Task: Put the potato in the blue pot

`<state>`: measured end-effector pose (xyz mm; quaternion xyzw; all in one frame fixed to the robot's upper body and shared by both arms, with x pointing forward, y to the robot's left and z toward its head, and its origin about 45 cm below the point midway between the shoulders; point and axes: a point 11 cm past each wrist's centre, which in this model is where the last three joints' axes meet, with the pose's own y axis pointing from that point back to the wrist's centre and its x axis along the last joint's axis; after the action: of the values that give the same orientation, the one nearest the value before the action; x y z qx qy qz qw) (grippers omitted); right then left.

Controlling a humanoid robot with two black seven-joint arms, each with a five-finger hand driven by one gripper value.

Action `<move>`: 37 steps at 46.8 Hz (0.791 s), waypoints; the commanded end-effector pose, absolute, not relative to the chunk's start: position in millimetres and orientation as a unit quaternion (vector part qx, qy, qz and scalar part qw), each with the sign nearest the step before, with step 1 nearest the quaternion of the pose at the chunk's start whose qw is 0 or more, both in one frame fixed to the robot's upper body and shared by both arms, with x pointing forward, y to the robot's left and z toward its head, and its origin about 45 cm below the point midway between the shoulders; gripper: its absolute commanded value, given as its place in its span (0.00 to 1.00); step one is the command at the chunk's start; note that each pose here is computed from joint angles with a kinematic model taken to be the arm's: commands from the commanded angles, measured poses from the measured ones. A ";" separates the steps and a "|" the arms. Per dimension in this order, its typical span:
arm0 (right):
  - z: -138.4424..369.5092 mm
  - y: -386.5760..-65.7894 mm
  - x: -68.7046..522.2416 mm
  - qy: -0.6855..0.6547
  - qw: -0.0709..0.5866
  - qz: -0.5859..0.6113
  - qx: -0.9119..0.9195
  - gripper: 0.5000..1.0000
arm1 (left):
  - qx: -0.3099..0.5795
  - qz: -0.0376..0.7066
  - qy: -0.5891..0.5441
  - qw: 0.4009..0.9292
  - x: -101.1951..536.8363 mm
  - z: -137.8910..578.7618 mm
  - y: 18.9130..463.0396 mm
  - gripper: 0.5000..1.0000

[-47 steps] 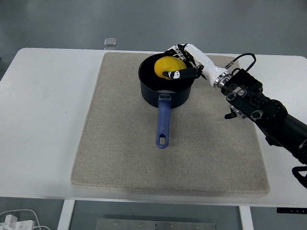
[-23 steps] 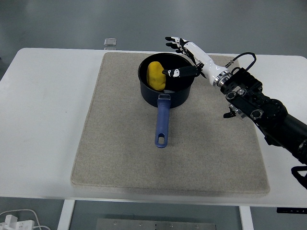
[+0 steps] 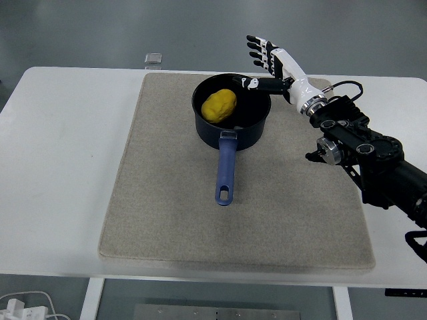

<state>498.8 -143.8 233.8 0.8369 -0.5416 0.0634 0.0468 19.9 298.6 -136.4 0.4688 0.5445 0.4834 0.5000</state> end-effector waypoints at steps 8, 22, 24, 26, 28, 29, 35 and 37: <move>235.6 -153.7 505.8 -0.580 -0.008 -0.059 0.813 0.84 | 0.469 0.484 0.544 0.500 20.7 -136.4 298.9 1.00; 239.3 -180.2 511.0 -0.589 -0.088 -0.171 0.785 0.86 | 0.469 0.484 0.544 0.500 19.8 -136.4 298.9 1.00; 236.9 -182.6 511.0 -0.587 -0.089 -0.195 0.781 0.86 | 0.469 0.484 0.544 0.500 19.8 -136.4 298.9 1.00; 234.1 -185.3 511.0 -0.587 -0.086 -0.217 0.775 0.86 | 0.469 0.484 0.544 0.500 20.7 -136.4 298.9 1.00; 231.6 -187.3 510.8 -0.587 -0.083 -0.234 0.771 0.86 | 0.469 0.484 0.544 0.500 20.7 -136.4 298.9 1.00; 230.5 -187.3 510.6 -0.587 -0.083 -0.242 0.768 0.86 | 0.469 0.484 0.545 0.500 19.9 -136.4 298.9 1.00; 226.1 -190.6 510.8 -0.595 -0.084 -0.269 0.753 0.86 | 0.469 0.484 0.544 0.500 19.8 -136.4 298.9 1.00; 226.4 -192.1 511.5 -0.600 -0.085 -0.271 0.748 0.86 | 0.468 0.485 0.544 0.500 20.9 -136.4 298.9 1.00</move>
<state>510.6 -190.2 226.6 0.7557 -0.5933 -0.2649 -0.0826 20.2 298.9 -136.4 0.4690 0.5441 0.4838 0.5000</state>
